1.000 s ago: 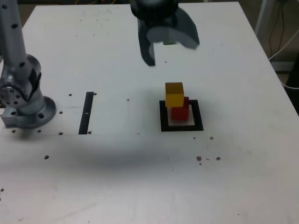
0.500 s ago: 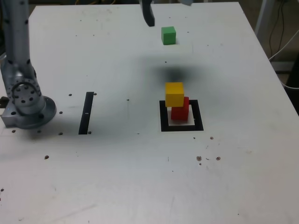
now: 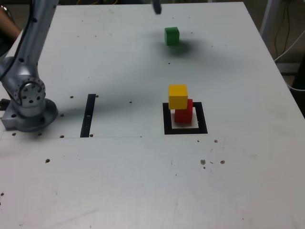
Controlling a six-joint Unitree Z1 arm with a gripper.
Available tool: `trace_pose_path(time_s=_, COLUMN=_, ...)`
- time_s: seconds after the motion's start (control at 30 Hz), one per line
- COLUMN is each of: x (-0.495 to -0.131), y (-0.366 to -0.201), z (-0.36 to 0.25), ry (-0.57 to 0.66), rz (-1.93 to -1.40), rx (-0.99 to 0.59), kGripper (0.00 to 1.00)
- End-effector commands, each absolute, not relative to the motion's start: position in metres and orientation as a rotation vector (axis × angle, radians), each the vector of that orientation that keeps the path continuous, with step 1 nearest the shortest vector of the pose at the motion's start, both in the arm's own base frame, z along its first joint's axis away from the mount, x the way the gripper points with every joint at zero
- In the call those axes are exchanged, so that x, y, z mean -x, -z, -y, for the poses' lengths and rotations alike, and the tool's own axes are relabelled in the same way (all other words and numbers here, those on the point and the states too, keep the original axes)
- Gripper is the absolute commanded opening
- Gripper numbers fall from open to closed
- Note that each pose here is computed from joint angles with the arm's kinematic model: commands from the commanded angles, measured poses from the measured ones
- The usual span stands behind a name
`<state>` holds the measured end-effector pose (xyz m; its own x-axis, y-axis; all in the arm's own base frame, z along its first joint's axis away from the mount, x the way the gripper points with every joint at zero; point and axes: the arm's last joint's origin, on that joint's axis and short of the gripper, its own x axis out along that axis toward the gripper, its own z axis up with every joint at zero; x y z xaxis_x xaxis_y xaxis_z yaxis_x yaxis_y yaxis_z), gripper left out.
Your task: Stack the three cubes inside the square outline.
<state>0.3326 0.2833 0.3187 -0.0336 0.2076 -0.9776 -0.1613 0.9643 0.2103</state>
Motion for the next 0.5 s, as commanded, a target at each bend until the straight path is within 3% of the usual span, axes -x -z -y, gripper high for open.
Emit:
trace_pose_path(time_s=0.0, x=-0.338, y=-0.298, z=-0.292, ry=-0.286, rz=-1.608, rx=-0.021, kGripper=0.99)
trace_pose_path(time_s=0.17, x=-0.345, y=-0.275, z=-0.302, ry=-0.283, rz=-1.633, rx=-0.011, kGripper=0.97)
trace_pose_path(time_s=0.47, x=-0.343, y=-0.257, z=-0.3, ry=-0.269, rz=-1.681, rx=0.003, kGripper=0.96)
